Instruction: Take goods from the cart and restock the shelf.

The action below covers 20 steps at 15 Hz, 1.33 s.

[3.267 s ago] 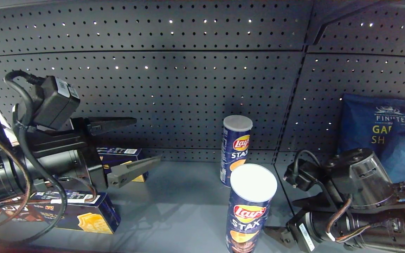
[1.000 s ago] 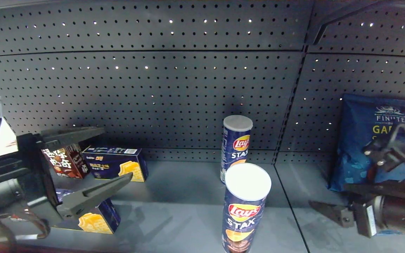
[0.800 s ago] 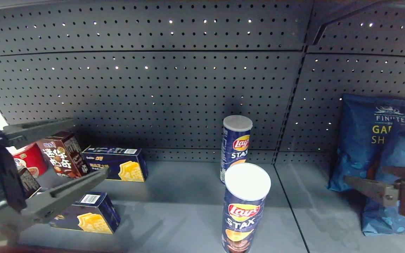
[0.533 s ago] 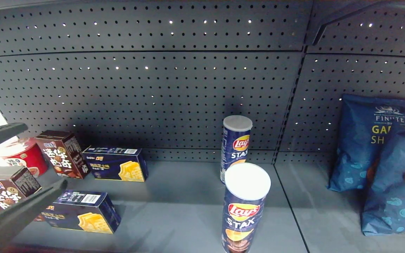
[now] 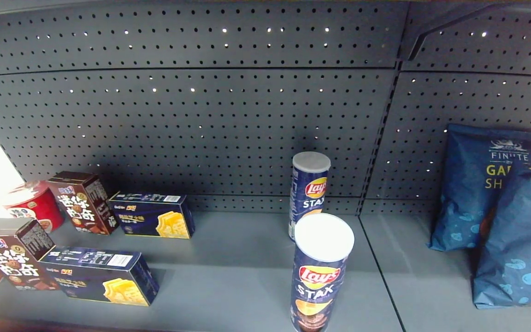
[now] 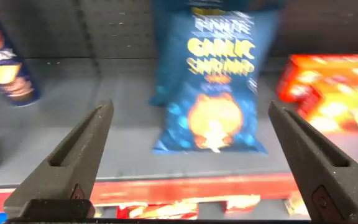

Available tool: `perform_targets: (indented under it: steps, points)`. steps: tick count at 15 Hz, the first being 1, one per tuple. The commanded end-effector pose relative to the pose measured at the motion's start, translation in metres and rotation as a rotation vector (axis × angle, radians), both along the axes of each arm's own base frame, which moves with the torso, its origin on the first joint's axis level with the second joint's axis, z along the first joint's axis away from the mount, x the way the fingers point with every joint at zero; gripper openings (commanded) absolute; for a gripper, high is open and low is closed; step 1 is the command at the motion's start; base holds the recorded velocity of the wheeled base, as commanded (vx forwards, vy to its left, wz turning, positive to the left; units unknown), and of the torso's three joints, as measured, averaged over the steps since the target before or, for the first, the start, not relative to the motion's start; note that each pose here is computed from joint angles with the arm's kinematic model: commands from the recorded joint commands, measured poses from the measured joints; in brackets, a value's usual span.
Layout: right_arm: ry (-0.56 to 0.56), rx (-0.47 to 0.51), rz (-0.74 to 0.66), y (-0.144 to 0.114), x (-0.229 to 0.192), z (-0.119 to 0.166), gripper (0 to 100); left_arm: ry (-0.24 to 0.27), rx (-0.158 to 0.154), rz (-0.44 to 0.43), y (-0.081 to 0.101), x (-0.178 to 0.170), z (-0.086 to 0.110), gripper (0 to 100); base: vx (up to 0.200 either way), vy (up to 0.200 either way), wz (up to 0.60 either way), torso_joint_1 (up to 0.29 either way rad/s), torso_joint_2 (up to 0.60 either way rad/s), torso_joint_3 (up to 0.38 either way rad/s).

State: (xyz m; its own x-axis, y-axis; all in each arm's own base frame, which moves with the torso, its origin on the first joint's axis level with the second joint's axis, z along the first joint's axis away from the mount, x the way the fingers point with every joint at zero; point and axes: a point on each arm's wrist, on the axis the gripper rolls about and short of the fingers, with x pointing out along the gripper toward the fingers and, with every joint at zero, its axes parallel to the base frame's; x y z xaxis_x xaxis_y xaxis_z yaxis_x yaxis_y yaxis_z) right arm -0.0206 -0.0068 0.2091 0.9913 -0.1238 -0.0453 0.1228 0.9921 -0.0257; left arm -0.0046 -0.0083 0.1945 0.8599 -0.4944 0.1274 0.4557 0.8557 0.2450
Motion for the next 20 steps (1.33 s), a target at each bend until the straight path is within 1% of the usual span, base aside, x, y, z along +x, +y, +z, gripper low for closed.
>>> perform_targets:
  steps: [1, 2, 3, 4, 5, 6, 7, 8, 9, 10, 11, 12, 13, 14, 16, 17, 18, 19, 20]
  points:
    - [-0.071, 0.006, -0.060, 0.001, -0.021, -0.029, 100, -0.084, -0.016, 0.038, 0.005, -0.041, -0.023, 100, 0.000, 0.000, 0.00, 0.000, 0.00, 0.000]
    - [-0.082, 0.007, -0.069, 0.001, -0.026, -0.047, 100, -0.062, -0.003, 0.084, 0.006, -0.044, -0.035, 100, 0.000, 0.000, 0.00, 0.000, 0.00, 0.000]
    - [-0.094, 0.006, -0.054, 0.001, -0.029, -0.063, 100, -0.045, -0.005, 0.160, 0.008, -0.040, -0.039, 100, 0.000, 0.000, 0.00, 0.000, 0.00, 0.000]
    - [-0.106, 0.006, -0.035, 0.002, -0.031, -0.074, 100, -0.011, 0.002, 0.205, 0.008, -0.036, -0.048, 100, 0.000, 0.000, 0.00, 0.000, 0.00, 0.000]
    - [-0.098, 0.003, -0.009, 0.004, -0.030, -0.083, 100, 0.020, 0.025, 0.225, 0.008, -0.031, -0.058, 100, 0.000, 0.000, 0.00, 0.000, 0.00, 0.000]
    - [-0.076, 0.006, -0.002, 0.004, -0.026, -0.089, 100, 0.038, 0.060, 0.240, 0.008, -0.027, -0.068, 100, 0.000, 0.000, 0.00, 0.000, 0.00, 0.000]
    - [-0.070, -0.003, 0.001, 0.004, -0.023, -0.094, 100, 0.045, 0.069, 0.265, 0.008, -0.021, -0.078, 100, 0.000, 0.000, 0.00, 0.000, 0.00, 0.000]
    - [-0.047, -0.015, 0.003, 0.004, -0.017, -0.105, 100, 0.064, 0.074, 0.281, 0.008, -0.016, -0.092, 100, 0.000, 0.000, 0.00, 0.000, 0.00, 0.000]
    - [-0.046, -0.031, -0.016, 0.004, -0.010, -0.118, 100, 0.068, 0.112, 0.308, 0.008, -0.011, -0.106, 100, 0.000, 0.000, 0.00, 0.000, 0.00, 0.000]
    - [-0.061, -0.034, -0.047, 0.003, -0.005, -0.125, 100, 0.074, 0.132, 0.319, 0.008, -0.011, -0.107, 100, 0.000, 0.000, 0.00, 0.000, 0.00, 0.000]
    - [-0.103, -0.031, -0.109, 0.002, -0.003, -0.126, 100, 0.115, 0.134, 0.315, 0.008, -0.011, -0.111, 100, 0.000, 0.000, 0.00, 0.000, 0.00, 0.000]
    - [-0.102, -0.028, -0.108, 0.002, -0.003, -0.126, 100, 0.124, 0.107, 0.298, 0.008, -0.011, -0.111, 100, 0.000, 0.000, 0.00, 0.000, 0.00, 0.000]
    - [-0.103, -0.031, -0.108, 0.002, -0.003, -0.126, 100, 0.125, 0.102, 0.286, 0.007, -0.011, -0.111, 100, 0.000, 0.000, 0.00, 0.000, 0.00, 0.000]
    - [-0.101, -0.031, -0.108, 0.002, -0.003, -0.126, 100, 0.126, 0.096, 0.284, 0.007, -0.011, -0.111, 100, -0.200, 0.000, 0.00, 0.002, 0.00, 0.007]
    - [-0.102, -0.035, -0.105, 0.002, -0.003, -0.126, 100, 0.156, 0.017, 0.274, 0.007, -0.012, -0.111, 100, -0.200, 0.000, 0.00, 0.002, 0.00, 0.002]
    - [-0.101, -0.031, -0.097, 0.002, -0.003, -0.126, 100, 0.164, 0.002, 0.273, 0.007, -0.011, -0.111, 100, -0.200, 0.000, 0.00, 0.002, 0.00, 0.002]
    - [-0.103, -0.022, -0.066, 0.003, -0.003, -0.126, 100, 0.166, -0.004, 0.274, 0.007, -0.011, -0.111, 100, -0.200, 0.000, 0.00, 0.007, 0.00, 0.002]
    - [-0.105, -0.016, -0.046, 0.003, -0.003, -0.126, 100, 0.164, 0.002, 0.274, 0.007, -0.011, -0.111, 100, 0.000, 0.000, 0.00, 0.000, 0.00, 0.000]
    - [-0.104, -0.018, -0.046, 0.003, -0.003, -0.126, 100, 0.166, -0.004, 0.274, 0.007, -0.011, -0.111, 100, 0.000, 0.000, 0.00, 0.000, 0.00, 0.000]
